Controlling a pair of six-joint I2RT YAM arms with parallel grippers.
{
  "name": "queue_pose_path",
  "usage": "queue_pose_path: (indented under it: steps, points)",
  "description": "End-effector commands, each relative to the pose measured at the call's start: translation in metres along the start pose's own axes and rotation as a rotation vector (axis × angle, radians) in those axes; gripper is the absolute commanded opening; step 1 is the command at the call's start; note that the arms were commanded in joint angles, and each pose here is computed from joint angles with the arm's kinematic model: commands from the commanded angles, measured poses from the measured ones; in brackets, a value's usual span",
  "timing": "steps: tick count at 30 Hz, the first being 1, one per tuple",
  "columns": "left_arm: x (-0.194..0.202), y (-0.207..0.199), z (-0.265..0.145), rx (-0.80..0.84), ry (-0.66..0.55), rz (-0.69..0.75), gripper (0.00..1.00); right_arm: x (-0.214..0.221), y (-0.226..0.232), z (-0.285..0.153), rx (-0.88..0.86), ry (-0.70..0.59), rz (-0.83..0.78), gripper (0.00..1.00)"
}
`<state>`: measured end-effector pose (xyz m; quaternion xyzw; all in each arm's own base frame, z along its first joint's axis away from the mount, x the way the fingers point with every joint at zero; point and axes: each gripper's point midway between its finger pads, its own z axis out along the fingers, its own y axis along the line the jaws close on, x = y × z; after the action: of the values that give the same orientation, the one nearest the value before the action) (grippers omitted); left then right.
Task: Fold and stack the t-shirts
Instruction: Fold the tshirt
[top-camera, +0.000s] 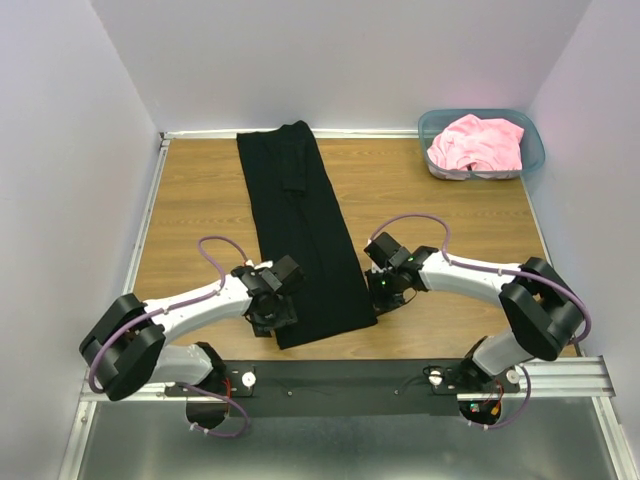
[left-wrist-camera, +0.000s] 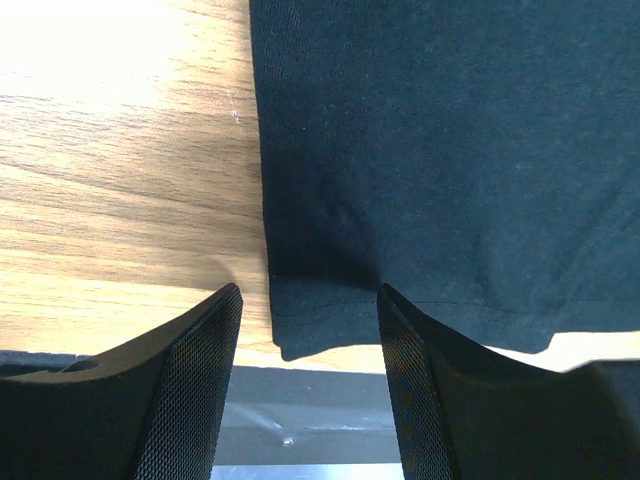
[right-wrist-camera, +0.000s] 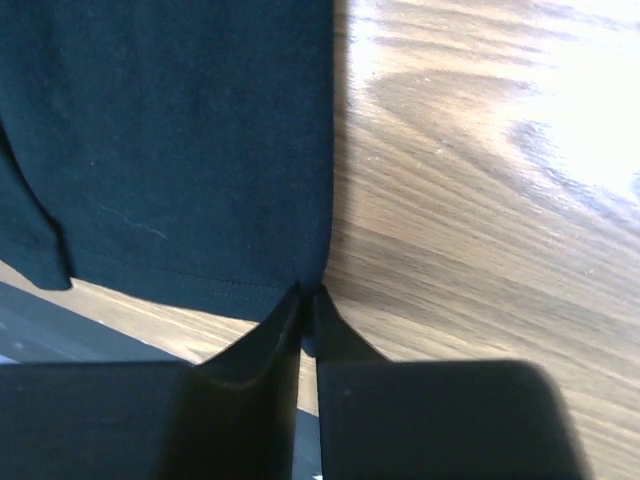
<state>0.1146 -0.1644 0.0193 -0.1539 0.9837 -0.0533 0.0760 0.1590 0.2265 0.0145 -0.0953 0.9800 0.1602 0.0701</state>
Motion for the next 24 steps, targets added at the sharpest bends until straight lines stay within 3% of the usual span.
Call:
queue_pose_path:
  steps: [1, 8, 24]
  points:
    - [0.002, -0.006, -0.002, 0.006, 0.02, 0.004, 0.64, 0.01, -0.009, 0.006, 0.017, 0.029, 0.007, 0.08]
    - [0.012, -0.008, -0.001, 0.007, 0.061, 0.011, 0.59, 0.002, -0.016, 0.003, 0.05, -0.008, 0.021, 0.01]
    - [0.023, -0.003, 0.005, -0.026, 0.079, -0.022, 0.49, -0.004, -0.018, -0.001, 0.033, -0.017, 0.014, 0.01]
